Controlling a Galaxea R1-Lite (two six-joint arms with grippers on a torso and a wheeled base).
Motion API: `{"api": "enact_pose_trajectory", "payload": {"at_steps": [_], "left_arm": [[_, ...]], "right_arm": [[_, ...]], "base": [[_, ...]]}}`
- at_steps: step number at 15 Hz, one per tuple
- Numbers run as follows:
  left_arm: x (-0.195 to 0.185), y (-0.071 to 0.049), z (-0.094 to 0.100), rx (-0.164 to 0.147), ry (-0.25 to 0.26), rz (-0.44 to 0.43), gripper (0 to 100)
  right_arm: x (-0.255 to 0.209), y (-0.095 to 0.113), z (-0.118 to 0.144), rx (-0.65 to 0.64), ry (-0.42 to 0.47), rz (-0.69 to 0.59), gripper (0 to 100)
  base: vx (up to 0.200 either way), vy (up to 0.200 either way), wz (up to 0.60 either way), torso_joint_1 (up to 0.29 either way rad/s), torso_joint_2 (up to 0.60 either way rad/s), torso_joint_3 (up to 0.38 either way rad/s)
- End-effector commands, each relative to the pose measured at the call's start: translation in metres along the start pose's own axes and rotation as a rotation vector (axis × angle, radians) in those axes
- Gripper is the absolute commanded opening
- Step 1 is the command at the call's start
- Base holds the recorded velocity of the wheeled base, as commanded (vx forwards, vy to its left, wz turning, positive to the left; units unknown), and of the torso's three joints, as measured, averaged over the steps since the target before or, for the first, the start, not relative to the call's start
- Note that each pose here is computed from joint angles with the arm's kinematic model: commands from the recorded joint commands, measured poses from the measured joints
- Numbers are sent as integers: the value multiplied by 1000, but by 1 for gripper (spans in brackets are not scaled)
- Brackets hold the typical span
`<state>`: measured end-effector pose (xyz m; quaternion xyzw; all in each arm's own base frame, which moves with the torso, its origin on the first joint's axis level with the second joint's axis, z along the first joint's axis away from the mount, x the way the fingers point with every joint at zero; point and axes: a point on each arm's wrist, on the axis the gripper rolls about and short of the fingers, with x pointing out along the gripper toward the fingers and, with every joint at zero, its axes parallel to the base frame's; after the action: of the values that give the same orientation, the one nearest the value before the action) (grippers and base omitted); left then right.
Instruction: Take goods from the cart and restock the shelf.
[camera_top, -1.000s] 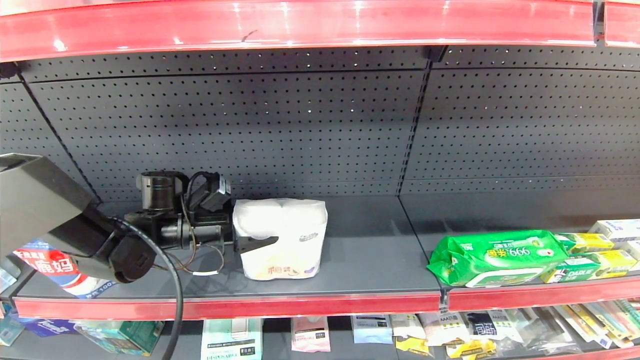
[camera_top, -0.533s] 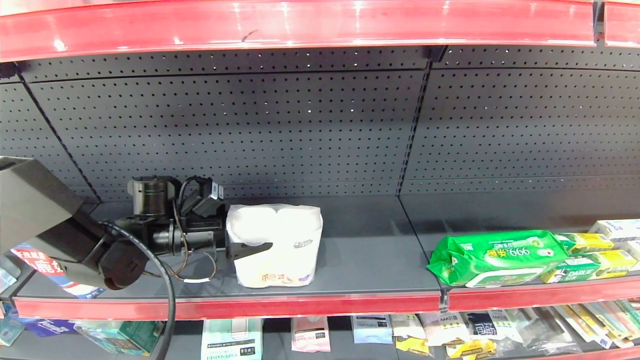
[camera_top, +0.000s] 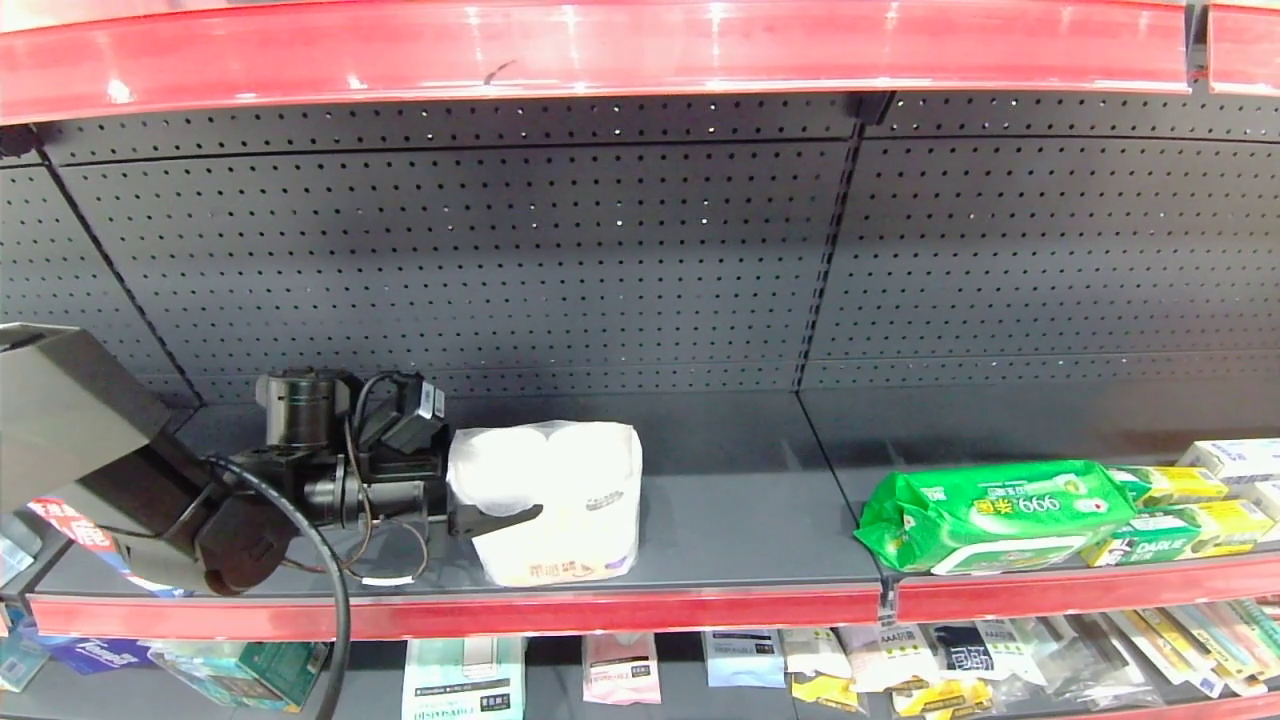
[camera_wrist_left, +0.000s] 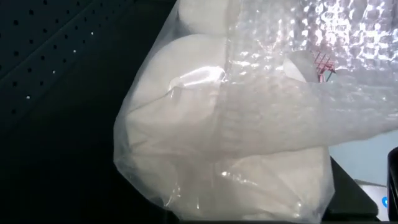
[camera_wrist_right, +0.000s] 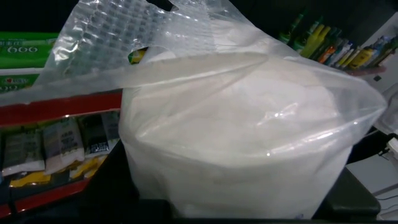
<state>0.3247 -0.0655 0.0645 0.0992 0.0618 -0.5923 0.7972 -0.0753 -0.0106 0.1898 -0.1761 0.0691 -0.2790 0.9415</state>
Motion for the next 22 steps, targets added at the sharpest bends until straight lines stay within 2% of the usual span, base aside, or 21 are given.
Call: {"api": "enact_pose_trajectory", "payload": {"at_steps": [1,5,11,15,17,20,22], "left_arm": [[-5,-1,-5,-17,9,7,0],[-7,1,-4,-14,-4,-1,0],[-8,-5,-7,-33,-13,-38,0],[-8,-6,-8,-34,-15,-46,0],[-7,-7,-8,-49,-12,-49,0],[-7,-7,-9,-51,-4,-37,0],[-7,-5,-7,-38,-8,-33,0]], "right_arm": [[1,0,0,-2,3,2,0],[0,0,0,-1,2,0,0],[2,0,3,-5,7,6,0],[1,0,3,-3,5,4,0],[2,0,3,-4,6,4,0],[2,0,4,-3,5,4,0],[1,0,3,-4,5,3,0]], "base": [[0,0,0,0,0,0],[0,0,0,0,0,0],[0,0,0,0,0,0],[0,0,0,0,0,0],[0,0,0,0,0,0],[0,0,0,0,0,0],[0,0,0,0,0,0]]}}
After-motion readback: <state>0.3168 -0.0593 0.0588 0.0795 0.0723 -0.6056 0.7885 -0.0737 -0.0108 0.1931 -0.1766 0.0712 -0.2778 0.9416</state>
